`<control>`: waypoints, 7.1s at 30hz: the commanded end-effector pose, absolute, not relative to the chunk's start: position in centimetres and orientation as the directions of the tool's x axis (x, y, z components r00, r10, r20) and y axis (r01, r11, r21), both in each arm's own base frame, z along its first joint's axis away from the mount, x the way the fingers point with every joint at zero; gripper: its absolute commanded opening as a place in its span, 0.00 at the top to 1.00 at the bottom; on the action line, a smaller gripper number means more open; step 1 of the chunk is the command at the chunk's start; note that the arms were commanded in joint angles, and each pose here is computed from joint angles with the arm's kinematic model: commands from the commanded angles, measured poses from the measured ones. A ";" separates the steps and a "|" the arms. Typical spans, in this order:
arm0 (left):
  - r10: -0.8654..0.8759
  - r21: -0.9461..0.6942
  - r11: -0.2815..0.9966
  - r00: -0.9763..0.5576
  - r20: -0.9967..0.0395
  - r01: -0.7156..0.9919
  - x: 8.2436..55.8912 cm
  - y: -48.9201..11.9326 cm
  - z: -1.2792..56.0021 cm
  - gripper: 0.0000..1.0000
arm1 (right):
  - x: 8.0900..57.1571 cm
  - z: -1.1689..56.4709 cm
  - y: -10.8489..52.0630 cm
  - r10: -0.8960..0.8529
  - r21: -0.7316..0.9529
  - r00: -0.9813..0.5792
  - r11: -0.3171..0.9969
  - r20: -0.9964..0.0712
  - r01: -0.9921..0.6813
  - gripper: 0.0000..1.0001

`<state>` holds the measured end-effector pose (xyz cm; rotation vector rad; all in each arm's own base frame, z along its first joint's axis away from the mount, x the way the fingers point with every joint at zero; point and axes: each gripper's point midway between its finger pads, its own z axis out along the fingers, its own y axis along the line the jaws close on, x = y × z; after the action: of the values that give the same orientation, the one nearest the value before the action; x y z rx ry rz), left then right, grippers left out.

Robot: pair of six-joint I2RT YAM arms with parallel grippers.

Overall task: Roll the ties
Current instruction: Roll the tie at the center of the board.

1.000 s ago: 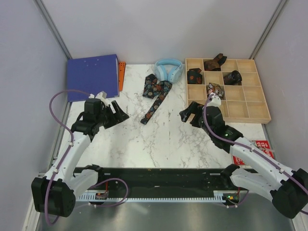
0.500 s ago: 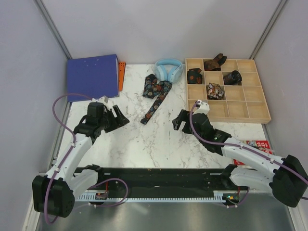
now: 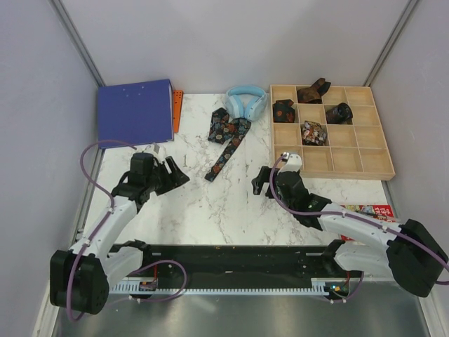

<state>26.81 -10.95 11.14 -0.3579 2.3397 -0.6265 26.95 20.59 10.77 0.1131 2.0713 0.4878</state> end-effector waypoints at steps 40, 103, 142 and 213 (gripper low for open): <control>-0.641 -0.625 0.723 -0.623 -0.448 -0.294 34.4 -19.1 5.1 0.49 | 27.1 11.5 22.3 0.264 0.416 -0.490 0.880 -0.830 -0.230 0.02; -0.423 -0.627 0.775 -0.801 -0.424 -0.077 15.1 -16.4 8.1 0.83 | 23.2 2.8 38.1 0.448 0.755 -0.871 0.637 -0.200 0.154 0.26; -0.441 -0.632 0.747 -0.865 -0.240 -0.206 11.9 -16.5 6.8 0.86 | 22.9 8.9 37.3 0.156 0.612 -0.872 0.768 -0.465 -0.189 0.72; -0.361 -0.495 0.850 -0.885 -0.295 -0.181 18.6 -18.4 8.1 0.90 | 15.3 4.1 41.9 -0.140 0.543 -0.946 0.790 -0.291 -0.284 0.89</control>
<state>16.48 -17.72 6.64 -0.4789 2.7157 -0.6398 14.50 42.06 2.29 -0.2877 2.7712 0.9311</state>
